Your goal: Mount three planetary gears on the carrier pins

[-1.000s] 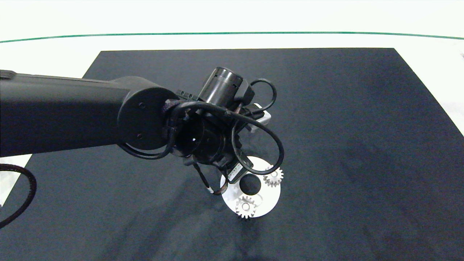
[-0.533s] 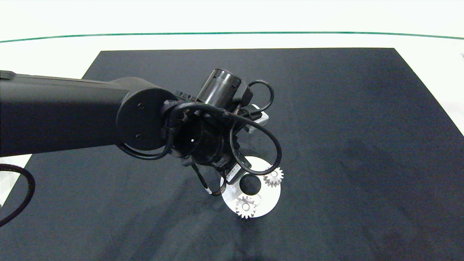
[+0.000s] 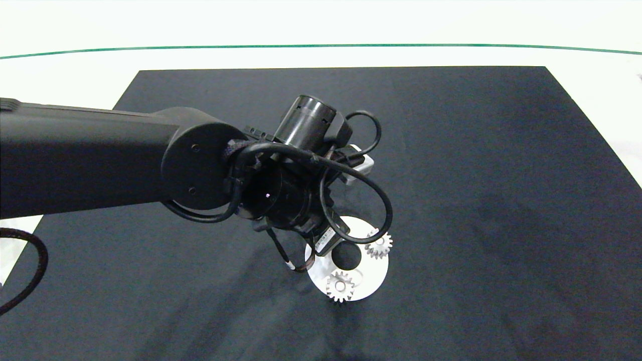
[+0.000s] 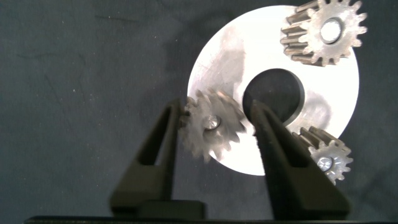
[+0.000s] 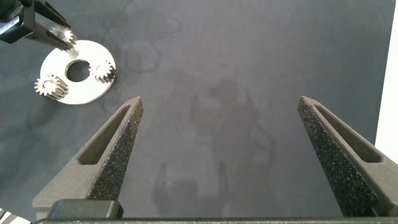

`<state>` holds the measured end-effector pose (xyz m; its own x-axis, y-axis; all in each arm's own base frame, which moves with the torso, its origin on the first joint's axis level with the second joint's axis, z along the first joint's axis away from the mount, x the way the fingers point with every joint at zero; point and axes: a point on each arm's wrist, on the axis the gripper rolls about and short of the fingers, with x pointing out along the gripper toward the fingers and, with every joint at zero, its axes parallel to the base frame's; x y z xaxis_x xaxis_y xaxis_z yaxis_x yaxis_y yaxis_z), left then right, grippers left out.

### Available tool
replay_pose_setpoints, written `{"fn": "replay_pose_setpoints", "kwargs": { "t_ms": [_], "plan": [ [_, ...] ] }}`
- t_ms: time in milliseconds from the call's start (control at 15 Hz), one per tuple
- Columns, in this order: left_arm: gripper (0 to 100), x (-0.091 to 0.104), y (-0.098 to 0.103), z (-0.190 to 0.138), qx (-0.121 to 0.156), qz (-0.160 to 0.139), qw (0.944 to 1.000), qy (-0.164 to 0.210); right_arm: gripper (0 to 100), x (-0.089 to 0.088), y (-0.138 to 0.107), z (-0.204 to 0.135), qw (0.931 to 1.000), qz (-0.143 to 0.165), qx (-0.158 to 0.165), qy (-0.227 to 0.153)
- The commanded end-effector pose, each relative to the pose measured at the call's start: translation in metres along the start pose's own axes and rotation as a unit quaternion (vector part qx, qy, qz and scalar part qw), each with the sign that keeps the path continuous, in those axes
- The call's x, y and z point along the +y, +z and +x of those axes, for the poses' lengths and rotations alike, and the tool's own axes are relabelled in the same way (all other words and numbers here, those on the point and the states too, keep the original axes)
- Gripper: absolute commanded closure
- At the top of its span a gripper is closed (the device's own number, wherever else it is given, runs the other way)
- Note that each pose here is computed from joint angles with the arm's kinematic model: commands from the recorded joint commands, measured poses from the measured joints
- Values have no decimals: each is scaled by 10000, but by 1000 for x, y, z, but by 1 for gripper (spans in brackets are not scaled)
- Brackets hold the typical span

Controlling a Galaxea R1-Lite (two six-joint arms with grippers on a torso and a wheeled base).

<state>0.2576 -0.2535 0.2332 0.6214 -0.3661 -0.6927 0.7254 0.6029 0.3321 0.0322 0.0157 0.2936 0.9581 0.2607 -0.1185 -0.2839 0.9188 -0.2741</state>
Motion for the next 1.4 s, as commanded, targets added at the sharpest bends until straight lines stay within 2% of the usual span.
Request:
{"fn": "replay_pose_setpoints", "kwargs": {
  "t_ms": [67, 333, 467, 600, 667, 733, 800, 867, 933, 1000, 1067, 1133, 1200, 1267, 1333, 1400],
  "plan": [
    [0, 0, 0, -1, 10, 7, 10000, 1, 0, -1, 0, -2, 10000, -4, -19, -17],
    [0, 3, 0, -10, -77, -126, 9999, 44, 0, -1, 0, -3, 10000, -28, -32, -20],
    [0, 20, -7, -38, -260, -417, 9985, 250, 0, -1, -1, -3, 10000, -72, -13, -39],
    [0, 34, -21, -62, -307, -824, 9947, 532, 0, 0, -4, -2, 9999, -104, 39, -51],
    [0, 41, -33, -76, -277, -1011, 9908, 858, 0, -1, -5, -2, 9999, -98, 38, -74],
    [0, 46, -43, -91, -368, -1253, 9859, 1044, 0, -2, -9, -5, 9998, -95, 46, -159],
    [0, 52, -55, -110, -563, -1629, 9772, 1239, 0, -4, -13, -11, 9992, -71, 51, -393],
    [0, 53, -61, -120, -685, -1818, 9714, 1362, 0, -5, -17, -13, 9985, -82, 84, -534],
    [0, 53, -76, -148, -991, -2153, 9540, 1837, 0, -6, -30, -19, 9966, -117, 184, -800],
    [0, 54, -89, -160, -1026, -2298, 9409, 2266, 0, -6, -39, -22, 9942, -198, 276, -1019],
    [0, 54, -97, -166, -1035, -2377, 9332, 2487, 0, -6, -42, -24, 9925, -220, 313, -1158],
    [0, 58, -128, -181, -1005, -2620, 9106, 3034, 0, -6, -49, -32, 9871, -155, 362, -1551],
    [0, 54, -147, -192, -1096, -2704, 8990, 3266, 0, -6, -54, -39, 9832, -96, 349, -1788],
    [0, 44, -166, -200, -1153, -2738, 8921, 3406, 0, -5, -61, -46, 9787, -45, 330, -2026],
    [0, 35, -186, -209, -1223, -2765, 8818, 3619, 0, -3, -69, -54, 9735, 11, 300, -2267],
    [0, 25, -205, -220, -1270, -2719, 8695, 3924, 0, 1, -80, -64, 9672, 61, 242, -2530]
  ]
}}
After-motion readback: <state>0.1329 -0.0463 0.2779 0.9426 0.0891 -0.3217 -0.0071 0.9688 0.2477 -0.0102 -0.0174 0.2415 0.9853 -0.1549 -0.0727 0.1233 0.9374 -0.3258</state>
